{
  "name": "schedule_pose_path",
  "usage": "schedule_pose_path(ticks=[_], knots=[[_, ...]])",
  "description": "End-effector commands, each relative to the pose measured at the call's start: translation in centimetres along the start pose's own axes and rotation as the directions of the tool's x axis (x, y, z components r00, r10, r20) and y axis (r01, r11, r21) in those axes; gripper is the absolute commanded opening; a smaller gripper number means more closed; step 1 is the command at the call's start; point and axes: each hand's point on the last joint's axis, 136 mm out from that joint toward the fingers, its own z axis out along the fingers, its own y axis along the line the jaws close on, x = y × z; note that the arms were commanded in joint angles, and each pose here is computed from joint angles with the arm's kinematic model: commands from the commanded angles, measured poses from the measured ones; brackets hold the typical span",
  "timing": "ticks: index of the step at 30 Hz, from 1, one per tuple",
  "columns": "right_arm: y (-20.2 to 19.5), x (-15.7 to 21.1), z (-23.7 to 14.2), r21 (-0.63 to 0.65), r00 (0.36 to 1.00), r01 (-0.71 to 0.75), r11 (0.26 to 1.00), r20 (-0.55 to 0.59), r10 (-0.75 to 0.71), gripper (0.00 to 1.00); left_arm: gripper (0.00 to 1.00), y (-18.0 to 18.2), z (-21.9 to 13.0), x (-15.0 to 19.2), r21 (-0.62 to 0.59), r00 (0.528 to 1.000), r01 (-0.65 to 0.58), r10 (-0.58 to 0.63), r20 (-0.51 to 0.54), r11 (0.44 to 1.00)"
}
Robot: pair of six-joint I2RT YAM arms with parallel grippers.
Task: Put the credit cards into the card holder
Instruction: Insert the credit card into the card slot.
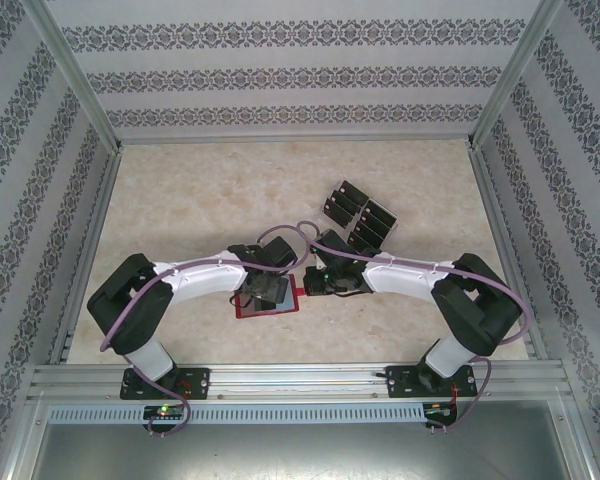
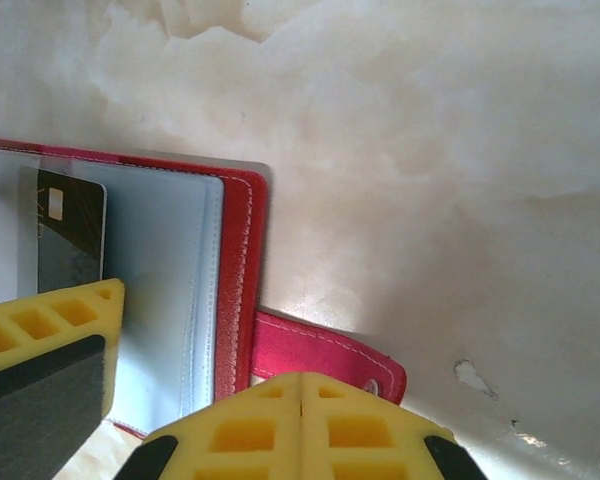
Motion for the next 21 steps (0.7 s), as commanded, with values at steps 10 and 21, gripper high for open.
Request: schedule_pose_path(ticks=[10,21], knots=[[-0.7,0.3,0.9,0.045,1.0,0.018,0.999,-0.023,-0.017,0.0,0.85,2.1,-1.1,1.2,-0.049,1.0,0.015,-0.015,0.0,0.999],[-3.5,2.0,3.0,0.11,0.996,-0.013,0.994,-0.091,0.023,0.0,0.85,2.4,-1.2,1.2,-0.052,1.0,0.016,-0.016,-0.003,0.999]])
